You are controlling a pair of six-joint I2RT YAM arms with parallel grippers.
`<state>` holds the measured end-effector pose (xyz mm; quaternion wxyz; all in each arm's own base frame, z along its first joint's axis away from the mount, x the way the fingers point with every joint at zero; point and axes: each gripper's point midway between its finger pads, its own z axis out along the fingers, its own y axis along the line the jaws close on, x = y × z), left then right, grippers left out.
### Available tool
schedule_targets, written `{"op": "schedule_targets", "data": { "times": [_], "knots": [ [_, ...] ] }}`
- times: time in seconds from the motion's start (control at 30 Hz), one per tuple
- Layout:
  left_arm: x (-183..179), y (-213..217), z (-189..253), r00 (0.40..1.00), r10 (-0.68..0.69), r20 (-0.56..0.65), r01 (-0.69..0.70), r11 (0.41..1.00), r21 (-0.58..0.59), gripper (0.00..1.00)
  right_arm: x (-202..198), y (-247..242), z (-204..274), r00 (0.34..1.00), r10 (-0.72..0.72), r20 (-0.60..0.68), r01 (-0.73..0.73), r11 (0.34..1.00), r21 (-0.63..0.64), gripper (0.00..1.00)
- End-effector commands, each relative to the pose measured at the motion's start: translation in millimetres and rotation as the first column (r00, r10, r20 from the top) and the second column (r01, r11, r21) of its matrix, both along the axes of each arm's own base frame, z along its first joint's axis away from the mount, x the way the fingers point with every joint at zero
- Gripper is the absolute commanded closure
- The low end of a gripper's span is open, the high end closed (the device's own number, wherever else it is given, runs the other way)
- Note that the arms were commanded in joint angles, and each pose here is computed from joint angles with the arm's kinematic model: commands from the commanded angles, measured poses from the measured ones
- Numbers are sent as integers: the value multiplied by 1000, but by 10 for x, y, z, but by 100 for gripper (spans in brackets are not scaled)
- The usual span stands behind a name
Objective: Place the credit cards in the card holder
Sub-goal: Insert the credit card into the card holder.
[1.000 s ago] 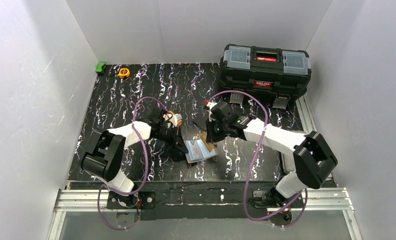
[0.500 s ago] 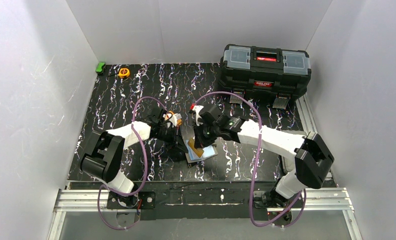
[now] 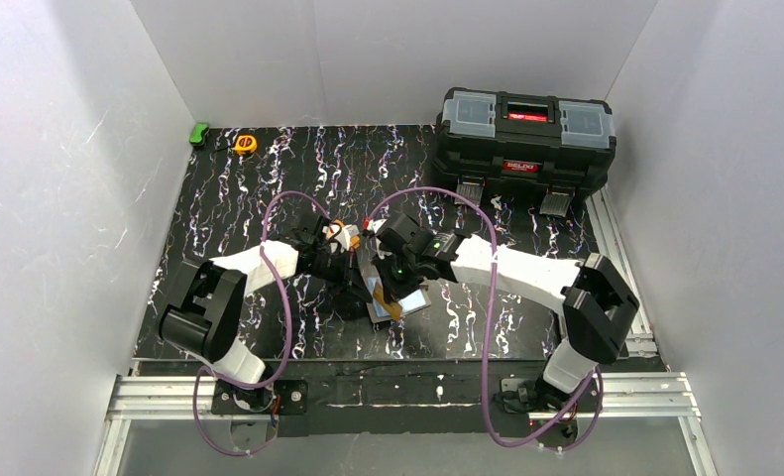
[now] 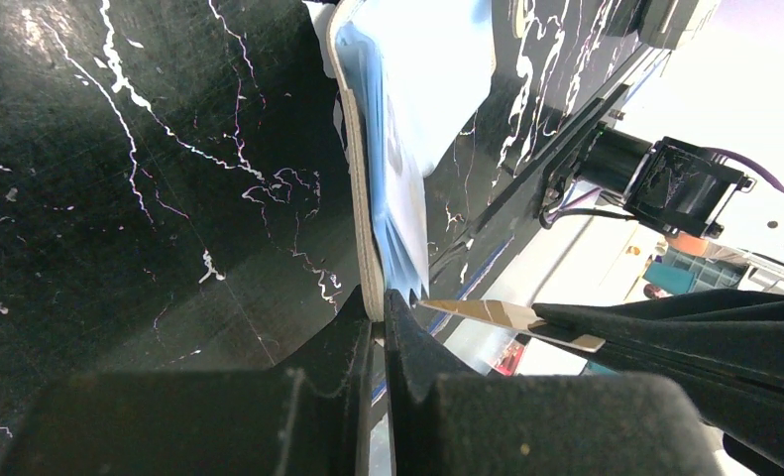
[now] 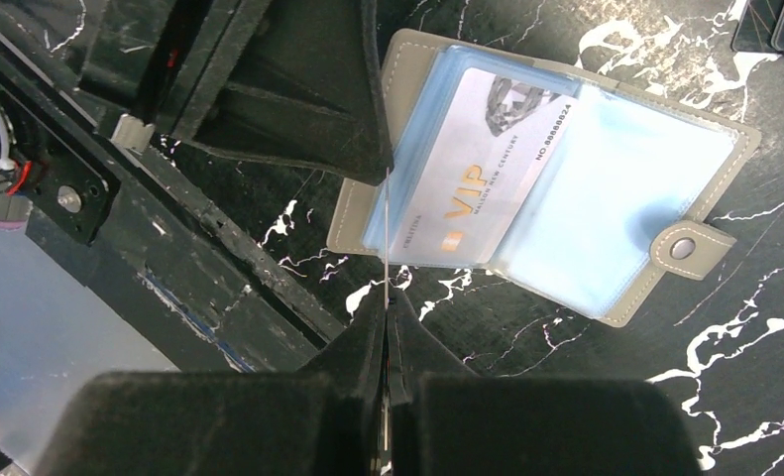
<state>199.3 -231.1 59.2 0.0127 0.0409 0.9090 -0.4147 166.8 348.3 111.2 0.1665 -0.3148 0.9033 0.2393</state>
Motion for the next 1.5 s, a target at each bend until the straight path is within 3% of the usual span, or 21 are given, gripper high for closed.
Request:
{"op": "schedule_targets", "data": {
  "times": [0.0, 0.23, 0.47, 0.97, 1.47],
  "knots": [
    [6, -11, 131, 999, -3, 40, 4, 1000, -22, 100, 32, 32, 90, 1000, 3, 23, -3, 1000, -23, 99],
    [4, -14, 129, 999, -2, 40, 3, 1000, -20, 100, -13, 57, 73, 999, 30, 42, -25, 995, -99, 99],
    [-1, -19, 127, 999, -4, 38, 5, 1000, -22, 100, 91, -103, -14, 996, -30, 81, 49, 972, -232, 99],
    [-6, -29, 139, 999, -6, 35, 7, 1000, -27, 100, 137, -205, -35, 991, -39, 127, 80, 940, -331, 99],
    [-16, -25, 122, 1000, -2, 31, 2, 1000, -20, 100, -21, -37, 249, 982, 39, 184, 3, 975, -224, 99]
  ]
}}
